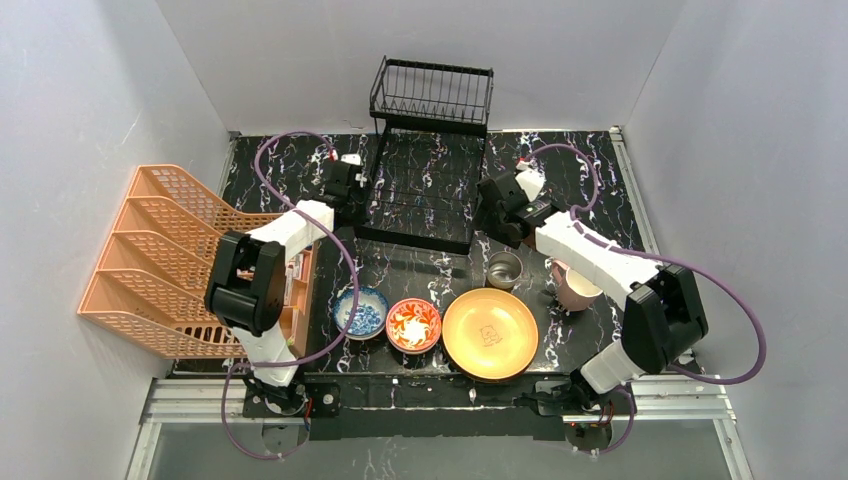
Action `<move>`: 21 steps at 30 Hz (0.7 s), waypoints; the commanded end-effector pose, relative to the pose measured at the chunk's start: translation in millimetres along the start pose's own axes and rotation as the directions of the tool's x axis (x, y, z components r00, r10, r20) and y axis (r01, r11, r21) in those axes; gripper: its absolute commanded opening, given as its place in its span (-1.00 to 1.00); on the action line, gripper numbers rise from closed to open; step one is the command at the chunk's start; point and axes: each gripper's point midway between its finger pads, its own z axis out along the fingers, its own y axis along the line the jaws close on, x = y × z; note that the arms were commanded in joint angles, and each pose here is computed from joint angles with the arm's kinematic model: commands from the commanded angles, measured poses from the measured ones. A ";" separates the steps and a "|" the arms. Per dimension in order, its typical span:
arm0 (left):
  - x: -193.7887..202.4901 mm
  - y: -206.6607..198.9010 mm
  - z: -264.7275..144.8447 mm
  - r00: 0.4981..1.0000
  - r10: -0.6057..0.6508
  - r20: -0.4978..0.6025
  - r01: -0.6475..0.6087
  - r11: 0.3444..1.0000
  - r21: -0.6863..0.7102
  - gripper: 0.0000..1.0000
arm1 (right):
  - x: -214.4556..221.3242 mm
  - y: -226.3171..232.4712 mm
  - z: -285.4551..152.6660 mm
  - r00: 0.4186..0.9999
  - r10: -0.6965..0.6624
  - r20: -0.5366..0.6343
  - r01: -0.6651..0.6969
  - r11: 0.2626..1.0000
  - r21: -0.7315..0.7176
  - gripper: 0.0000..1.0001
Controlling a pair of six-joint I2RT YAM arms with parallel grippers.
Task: Load the mixed dishes into the dish rack
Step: Move the dish rack to the center of the board.
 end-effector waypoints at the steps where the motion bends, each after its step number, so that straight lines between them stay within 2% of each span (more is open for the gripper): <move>1: -53.7 20.0 -32.5 0.971 -0.130 0.199 0.145 0.987 -0.064 -1.00 | -6.6 11.0 8.6 0.999 -0.033 0.019 0.034 0.999 -0.031 0.39; 21: -10.9 24.6 -64.5 0.955 -0.235 0.180 0.247 0.968 -0.049 -1.00 | -2.3 30.5 30.2 0.992 -0.126 -0.012 0.125 0.989 -0.082 0.39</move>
